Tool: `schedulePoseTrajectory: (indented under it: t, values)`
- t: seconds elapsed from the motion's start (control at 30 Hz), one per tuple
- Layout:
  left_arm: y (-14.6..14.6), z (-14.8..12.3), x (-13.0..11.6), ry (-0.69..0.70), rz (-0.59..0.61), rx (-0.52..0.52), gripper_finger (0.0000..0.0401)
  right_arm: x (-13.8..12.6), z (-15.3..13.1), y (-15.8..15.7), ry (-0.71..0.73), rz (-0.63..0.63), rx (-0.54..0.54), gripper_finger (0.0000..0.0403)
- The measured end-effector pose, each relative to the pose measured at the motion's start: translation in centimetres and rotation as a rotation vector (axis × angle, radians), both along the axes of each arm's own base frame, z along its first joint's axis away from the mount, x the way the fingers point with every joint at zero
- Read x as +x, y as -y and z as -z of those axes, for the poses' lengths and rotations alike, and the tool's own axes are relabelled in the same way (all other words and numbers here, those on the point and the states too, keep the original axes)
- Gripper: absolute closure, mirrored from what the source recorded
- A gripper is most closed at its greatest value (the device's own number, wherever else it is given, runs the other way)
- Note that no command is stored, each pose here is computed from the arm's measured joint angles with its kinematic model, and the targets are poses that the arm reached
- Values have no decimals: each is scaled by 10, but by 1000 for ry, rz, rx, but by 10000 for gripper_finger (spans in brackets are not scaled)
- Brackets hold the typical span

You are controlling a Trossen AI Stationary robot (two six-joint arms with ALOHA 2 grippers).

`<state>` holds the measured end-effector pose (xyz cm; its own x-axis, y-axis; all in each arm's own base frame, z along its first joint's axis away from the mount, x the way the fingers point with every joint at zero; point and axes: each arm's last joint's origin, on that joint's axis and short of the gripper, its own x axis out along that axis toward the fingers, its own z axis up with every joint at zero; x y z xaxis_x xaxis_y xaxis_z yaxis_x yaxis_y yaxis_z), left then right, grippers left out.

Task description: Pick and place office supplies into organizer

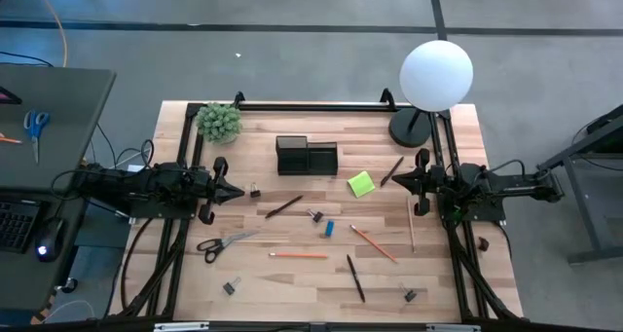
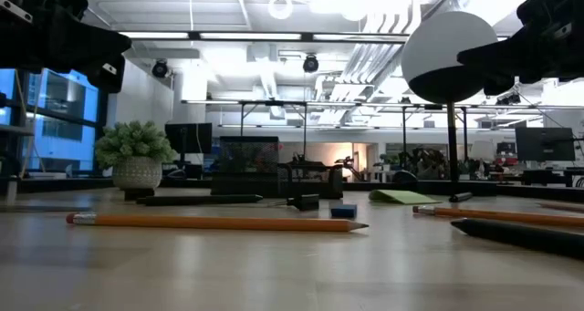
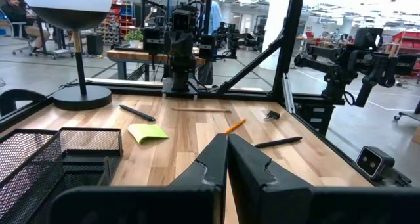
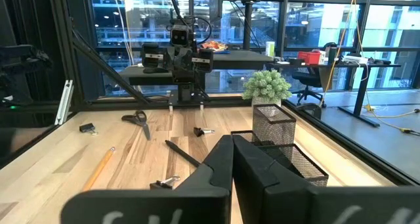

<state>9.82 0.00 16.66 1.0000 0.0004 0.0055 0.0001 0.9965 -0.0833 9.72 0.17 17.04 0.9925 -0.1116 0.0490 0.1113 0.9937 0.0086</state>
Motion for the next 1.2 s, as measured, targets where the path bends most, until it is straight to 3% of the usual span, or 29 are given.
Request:
schedulePoseTrajectory:
  t: [0.8, 0.87, 1.03, 1.2]
  values:
    - [0, 0, 0, 4, 0, -2, 398, 0, -1, 0, 7, 4, -35, 402]
    - [0, -2, 0, 15, 10, -40, 398, 0, -2, 0, 16, 3, -5, 402]
    - [1, -2, 0, 12, 37, -254, 398, 0, -2, 0, 40, -7, 157, 402]
    - [1, -1, 0, 10, 38, -314, 398, 0, -2, 0, 51, -12, 226, 402]
